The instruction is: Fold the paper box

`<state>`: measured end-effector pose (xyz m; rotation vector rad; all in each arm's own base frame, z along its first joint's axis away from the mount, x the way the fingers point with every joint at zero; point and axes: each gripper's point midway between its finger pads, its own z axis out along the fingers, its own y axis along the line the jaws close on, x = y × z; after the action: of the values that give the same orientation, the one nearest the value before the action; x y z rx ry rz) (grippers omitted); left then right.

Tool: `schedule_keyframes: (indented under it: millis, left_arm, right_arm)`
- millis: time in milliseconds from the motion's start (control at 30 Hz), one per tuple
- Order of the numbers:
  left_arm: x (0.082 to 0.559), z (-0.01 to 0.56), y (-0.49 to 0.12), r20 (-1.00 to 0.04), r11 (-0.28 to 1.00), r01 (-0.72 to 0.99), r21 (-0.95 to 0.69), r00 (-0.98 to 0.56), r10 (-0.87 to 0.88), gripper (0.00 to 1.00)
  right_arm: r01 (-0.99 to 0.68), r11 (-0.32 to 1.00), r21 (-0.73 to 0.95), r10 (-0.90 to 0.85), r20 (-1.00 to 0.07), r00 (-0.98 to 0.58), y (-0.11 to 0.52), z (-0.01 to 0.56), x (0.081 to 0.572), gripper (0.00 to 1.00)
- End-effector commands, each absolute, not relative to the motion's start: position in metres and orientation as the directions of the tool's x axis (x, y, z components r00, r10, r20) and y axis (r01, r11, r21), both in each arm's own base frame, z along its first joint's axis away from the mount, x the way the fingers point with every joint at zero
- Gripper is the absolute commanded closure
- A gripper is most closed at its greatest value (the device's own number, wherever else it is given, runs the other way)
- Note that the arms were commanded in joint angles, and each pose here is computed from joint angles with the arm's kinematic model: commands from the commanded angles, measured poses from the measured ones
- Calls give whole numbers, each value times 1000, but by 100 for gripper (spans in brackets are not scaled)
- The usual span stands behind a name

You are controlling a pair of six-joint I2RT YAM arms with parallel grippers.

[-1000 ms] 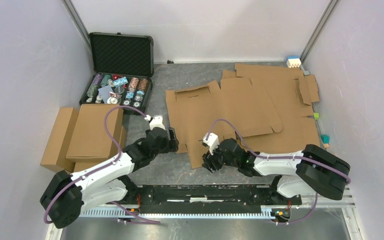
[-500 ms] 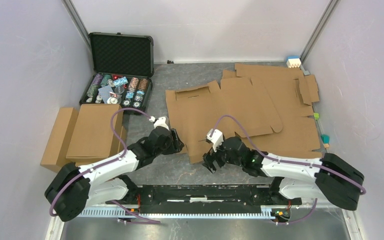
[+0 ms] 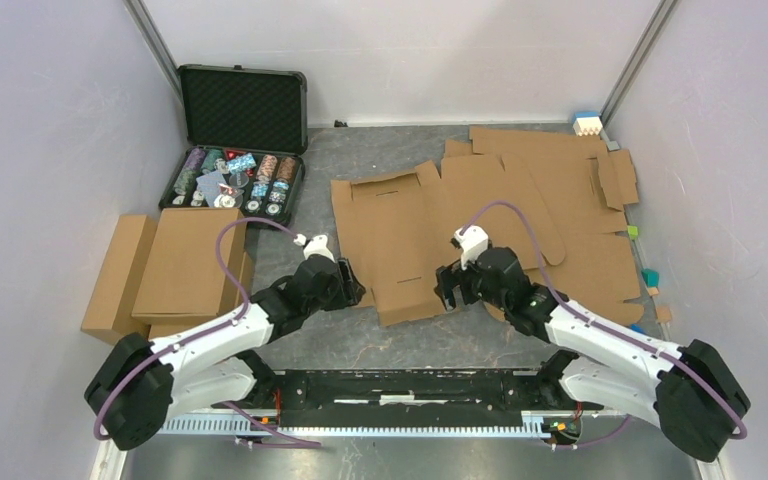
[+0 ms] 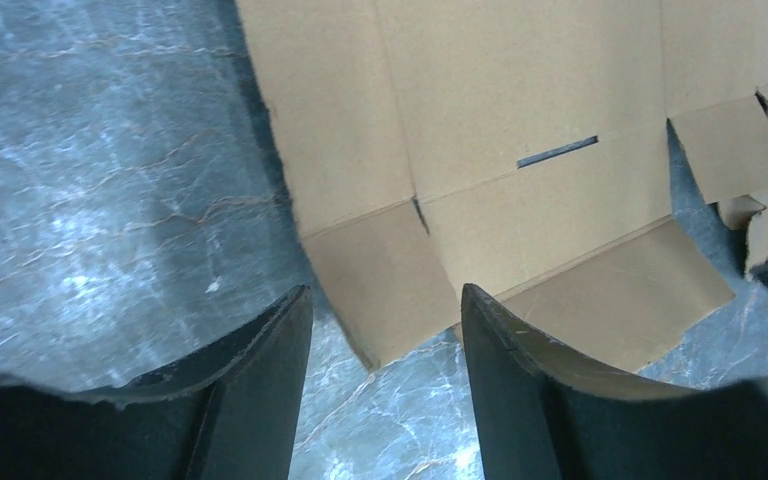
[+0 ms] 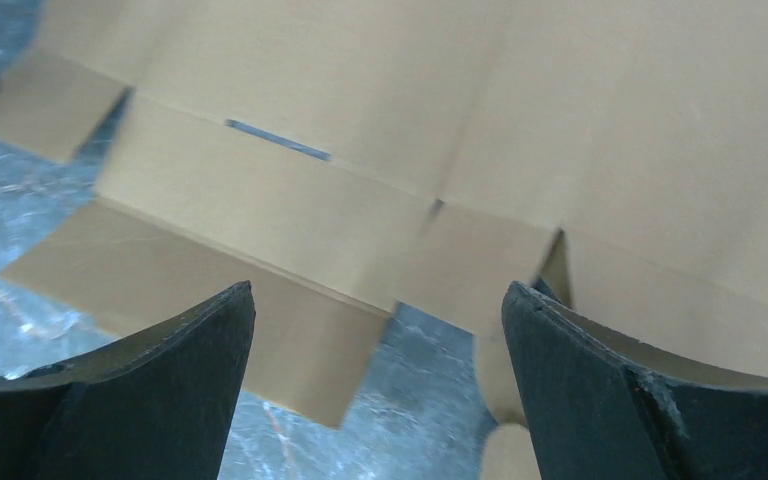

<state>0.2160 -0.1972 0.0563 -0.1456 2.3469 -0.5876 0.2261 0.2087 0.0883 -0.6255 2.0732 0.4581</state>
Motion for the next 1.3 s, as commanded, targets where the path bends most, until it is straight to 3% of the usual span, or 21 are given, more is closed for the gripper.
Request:
schedule_keyframes:
  millis: [0,267,600,867,1000,1267]
  left_arm:
    - [212,64,-178,-627,926,33,-377,-744,-229,34]
    - [194,59,-201,-540,851,57,-522,-795,-278,15]
    - [189,64,-222,-489,799,92,-594,-830,-268,16]
    - [201,83,-235,-514,740,123,-661,-793,-328,18]
    - [209,86,-233,-531,738,118,-664,-769,-355,25]
    - [222,91,-231,-558,739,111,-664,-731,-392,29]
  right_arm:
    - [-451,886,107,-189,-804,-564,185,88,242,2]
    - [-321,907,274,-12,-744,-668,180,74,234,2]
    - [-287,839,463,133,-686,-715,201,68,225,2]
    - [-296,820,490,173,-706,-687,215,87,244,3]
    - [-303,818,490,176,-713,-679,221,92,253,4]
    - [-314,823,473,169,-732,-660,227,96,269,9]
